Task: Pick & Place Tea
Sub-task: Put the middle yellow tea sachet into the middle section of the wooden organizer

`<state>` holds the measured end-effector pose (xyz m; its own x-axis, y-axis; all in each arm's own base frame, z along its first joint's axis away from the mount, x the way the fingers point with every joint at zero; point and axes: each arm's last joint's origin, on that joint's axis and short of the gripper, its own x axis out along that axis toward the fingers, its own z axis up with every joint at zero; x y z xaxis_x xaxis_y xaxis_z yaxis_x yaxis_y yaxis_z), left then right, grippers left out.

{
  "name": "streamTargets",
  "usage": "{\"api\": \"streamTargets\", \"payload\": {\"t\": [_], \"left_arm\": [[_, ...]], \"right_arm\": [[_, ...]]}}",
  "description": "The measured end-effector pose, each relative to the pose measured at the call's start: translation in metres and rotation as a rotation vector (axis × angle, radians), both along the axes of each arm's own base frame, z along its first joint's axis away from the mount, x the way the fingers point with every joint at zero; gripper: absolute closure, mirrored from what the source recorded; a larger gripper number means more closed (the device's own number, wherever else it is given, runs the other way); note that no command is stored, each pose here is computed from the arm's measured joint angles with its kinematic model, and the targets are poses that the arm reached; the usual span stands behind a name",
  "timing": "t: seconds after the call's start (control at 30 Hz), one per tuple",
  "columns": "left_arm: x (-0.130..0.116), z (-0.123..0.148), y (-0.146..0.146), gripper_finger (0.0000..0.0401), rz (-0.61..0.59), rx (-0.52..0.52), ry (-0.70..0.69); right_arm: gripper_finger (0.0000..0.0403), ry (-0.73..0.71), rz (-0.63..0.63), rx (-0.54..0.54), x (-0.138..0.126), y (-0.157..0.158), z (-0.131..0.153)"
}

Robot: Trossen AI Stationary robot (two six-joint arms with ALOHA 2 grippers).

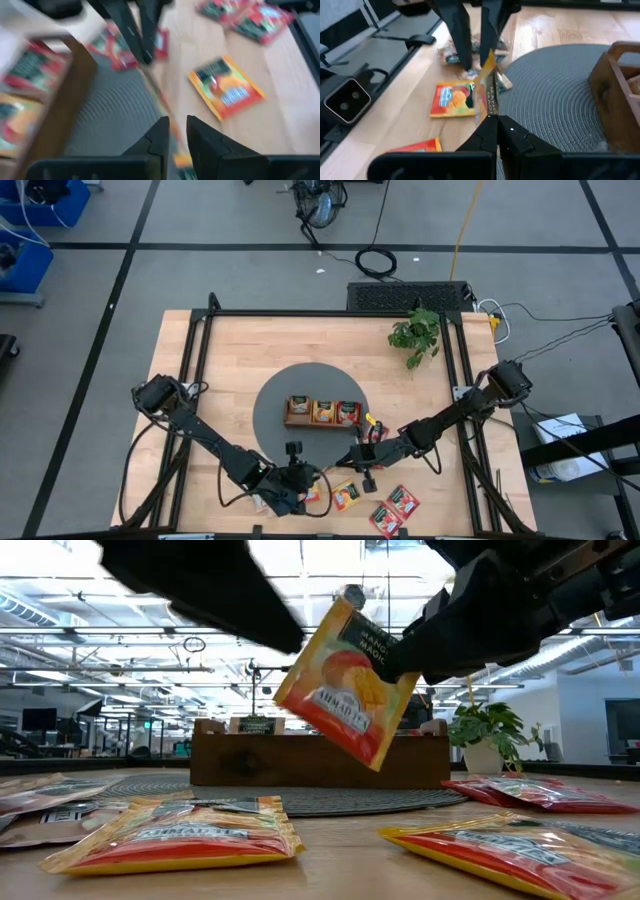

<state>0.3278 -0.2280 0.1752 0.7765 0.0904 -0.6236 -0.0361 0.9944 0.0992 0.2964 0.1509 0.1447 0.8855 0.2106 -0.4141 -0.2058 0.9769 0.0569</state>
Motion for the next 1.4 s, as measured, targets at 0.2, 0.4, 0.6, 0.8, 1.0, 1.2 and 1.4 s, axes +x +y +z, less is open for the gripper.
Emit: {"api": "streamTargets", "payload": {"t": [0.2, 0.4, 0.6, 0.8, 1.0, 1.2, 1.4], "left_arm": [[-0.023, -0.006, -0.015, 0.0314, -0.022, -0.085, 0.134], [-0.050, -0.005, -0.046, 0.0313, -0.115, 0.051, 0.065], [-0.070, -0.003, -0.062, 0.0313, -0.110, 0.160, -0.016], [-0.077, -0.003, -0.067, 0.0313, -0.128, 0.169, -0.014], [-0.080, -0.004, -0.070, 0.0313, -0.139, 0.170, -0.014], [-0.080, -0.004, -0.069, 0.0313, -0.137, 0.175, -0.009], [-0.079, -0.004, -0.068, 0.0313, -0.130, 0.172, -0.007]], "right_arm": [[0.0403, -0.001, -0.014, -0.014, 0.002, -0.006, 0.005], [0.0403, 0.103, -0.071, -0.087, 0.023, -0.021, 0.043], [0.0403, 0.310, -0.166, -0.227, 0.049, -0.054, 0.081], [0.0403, 0.364, -0.229, -0.200, 0.063, -0.104, 0.102], [0.0403, 0.421, -0.259, -0.155, 0.068, -0.132, 0.091], [0.0403, 0.483, -0.221, -0.130, 0.077, -0.131, 0.068], [0.0403, 0.514, -0.220, -0.139, 0.078, -0.131, 0.059]]}}
